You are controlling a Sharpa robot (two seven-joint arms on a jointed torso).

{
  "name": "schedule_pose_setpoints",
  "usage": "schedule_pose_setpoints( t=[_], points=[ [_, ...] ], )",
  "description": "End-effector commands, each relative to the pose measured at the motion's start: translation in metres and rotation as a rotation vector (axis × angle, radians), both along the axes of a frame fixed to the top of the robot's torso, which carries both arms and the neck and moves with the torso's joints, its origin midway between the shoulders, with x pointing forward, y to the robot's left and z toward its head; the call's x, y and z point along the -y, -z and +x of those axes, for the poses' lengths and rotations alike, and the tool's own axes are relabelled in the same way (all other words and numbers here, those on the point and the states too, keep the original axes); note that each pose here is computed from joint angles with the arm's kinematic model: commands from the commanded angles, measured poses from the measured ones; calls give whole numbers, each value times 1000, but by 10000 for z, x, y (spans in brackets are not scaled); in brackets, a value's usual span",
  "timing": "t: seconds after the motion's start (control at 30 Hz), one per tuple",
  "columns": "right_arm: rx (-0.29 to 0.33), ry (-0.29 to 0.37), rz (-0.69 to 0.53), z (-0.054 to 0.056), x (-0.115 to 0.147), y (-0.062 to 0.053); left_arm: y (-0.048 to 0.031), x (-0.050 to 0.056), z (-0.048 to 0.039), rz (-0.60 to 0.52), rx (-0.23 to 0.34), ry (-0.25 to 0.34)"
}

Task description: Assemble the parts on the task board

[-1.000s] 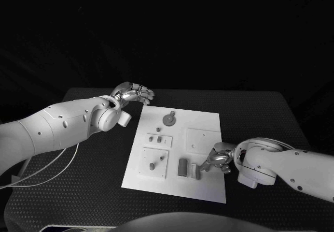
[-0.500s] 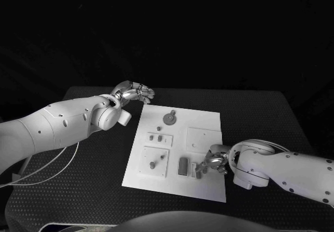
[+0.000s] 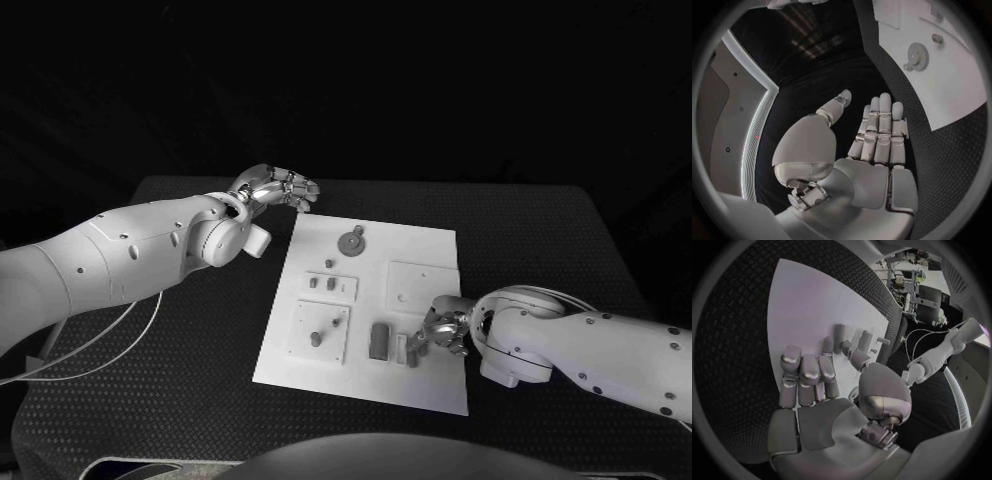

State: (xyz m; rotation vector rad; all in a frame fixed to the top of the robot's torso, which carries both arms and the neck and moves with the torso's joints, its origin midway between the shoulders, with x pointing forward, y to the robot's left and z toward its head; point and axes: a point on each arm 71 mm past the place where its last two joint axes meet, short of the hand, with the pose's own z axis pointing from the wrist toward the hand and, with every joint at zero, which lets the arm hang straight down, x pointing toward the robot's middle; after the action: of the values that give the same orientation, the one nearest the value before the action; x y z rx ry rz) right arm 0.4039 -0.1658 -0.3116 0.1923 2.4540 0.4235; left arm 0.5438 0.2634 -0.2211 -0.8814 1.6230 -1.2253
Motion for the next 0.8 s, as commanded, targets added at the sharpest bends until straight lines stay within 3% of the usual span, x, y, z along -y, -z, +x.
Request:
schedule_pose_setpoints(
  t=[0.03, 0.53, 0.63, 0.8],
  points=[
    [-17, -26, -37, -48, 8, 86, -10, 27, -3, -7, 1, 16],
    [43, -51, -90, -32, 81, 86, -9, 12, -3, -5, -1, 14],
    [78, -64, -116, -22, 124, 70, -9, 15, -4, -5, -1, 14],
    [190, -128, -209, -5, 213, 14, -9, 4, -4, -5, -1, 13]
  ],
)
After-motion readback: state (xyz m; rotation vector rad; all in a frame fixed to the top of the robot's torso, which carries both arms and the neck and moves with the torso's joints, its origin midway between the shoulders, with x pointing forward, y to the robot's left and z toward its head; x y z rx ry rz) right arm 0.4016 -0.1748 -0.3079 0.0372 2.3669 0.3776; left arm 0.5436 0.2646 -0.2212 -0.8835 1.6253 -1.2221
